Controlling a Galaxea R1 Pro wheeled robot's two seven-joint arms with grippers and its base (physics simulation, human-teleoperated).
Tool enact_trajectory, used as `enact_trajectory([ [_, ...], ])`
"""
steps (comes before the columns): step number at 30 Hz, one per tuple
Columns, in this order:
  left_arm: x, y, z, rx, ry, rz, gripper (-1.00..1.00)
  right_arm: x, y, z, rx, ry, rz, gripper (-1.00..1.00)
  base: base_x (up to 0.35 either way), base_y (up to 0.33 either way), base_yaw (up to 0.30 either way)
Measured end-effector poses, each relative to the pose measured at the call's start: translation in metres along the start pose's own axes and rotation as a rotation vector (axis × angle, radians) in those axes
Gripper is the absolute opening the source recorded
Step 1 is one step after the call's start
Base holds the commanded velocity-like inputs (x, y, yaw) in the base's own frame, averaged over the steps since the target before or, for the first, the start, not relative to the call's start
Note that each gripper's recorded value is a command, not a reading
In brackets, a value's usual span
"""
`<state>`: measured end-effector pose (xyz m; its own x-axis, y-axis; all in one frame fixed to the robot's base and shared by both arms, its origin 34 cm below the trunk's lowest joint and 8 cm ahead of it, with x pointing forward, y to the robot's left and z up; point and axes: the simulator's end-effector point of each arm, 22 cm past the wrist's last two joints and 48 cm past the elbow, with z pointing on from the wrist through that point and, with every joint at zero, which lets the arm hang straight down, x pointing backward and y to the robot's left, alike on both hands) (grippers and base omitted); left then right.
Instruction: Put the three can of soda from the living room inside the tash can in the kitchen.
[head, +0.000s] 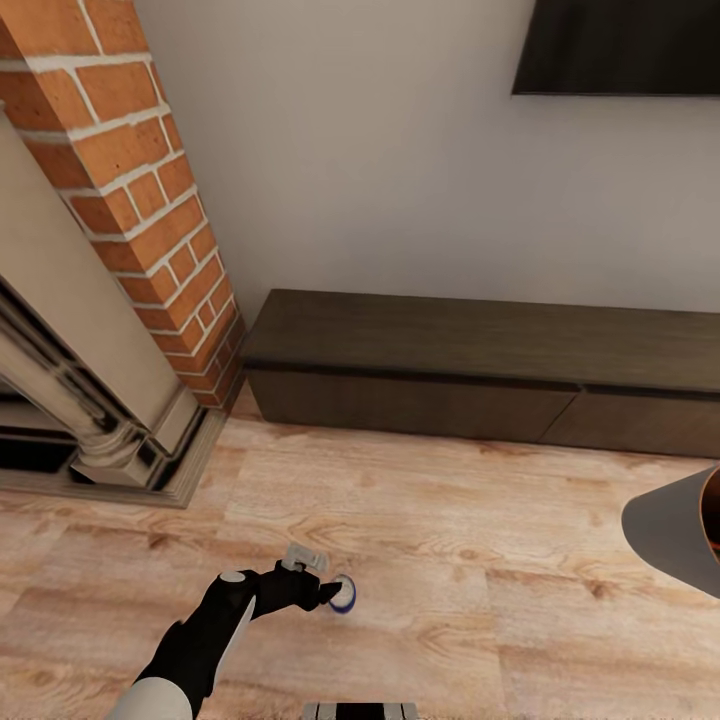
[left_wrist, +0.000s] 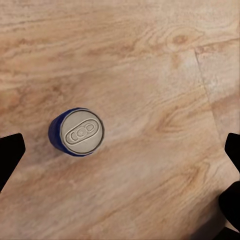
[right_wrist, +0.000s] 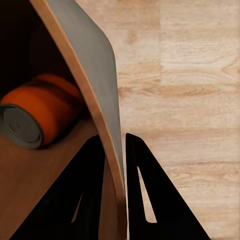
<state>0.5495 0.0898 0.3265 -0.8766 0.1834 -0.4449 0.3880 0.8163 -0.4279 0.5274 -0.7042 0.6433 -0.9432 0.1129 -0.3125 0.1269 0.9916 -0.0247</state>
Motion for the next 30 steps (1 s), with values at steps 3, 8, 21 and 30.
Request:
enact_trajectory([
  [3, 0.006, 0.002, 0.006, 0.001, 0.004, -0.002, 1.0, 0.004, 0.0, 0.007, 0.001, 0.004, -0.001, -1.0, 0.0, 0.0, 0.0],
  [8, 0.015, 0.007, 0.015, 0.004, 0.006, -0.005, 1.0, 0.01, 0.0, 0.02, 0.002, 0.012, -0.002, -1.0, 0.0, 0.0, 0.0],
  [21, 0.029, 0.013, 0.025, 0.006, 0.019, -0.015, 1.0, 0.018, 0.001, 0.036, 0.003, 0.033, -0.004, -1.0, 0.0, 0.0, 0.0],
  [30, 0.032, 0.015, 0.028, 0.006, 0.019, -0.015, 1.0, 0.025, 0.009, 0.05, -0.007, 0.078, -0.023, -1.0, 0.077, 0.0, 0.0],
])
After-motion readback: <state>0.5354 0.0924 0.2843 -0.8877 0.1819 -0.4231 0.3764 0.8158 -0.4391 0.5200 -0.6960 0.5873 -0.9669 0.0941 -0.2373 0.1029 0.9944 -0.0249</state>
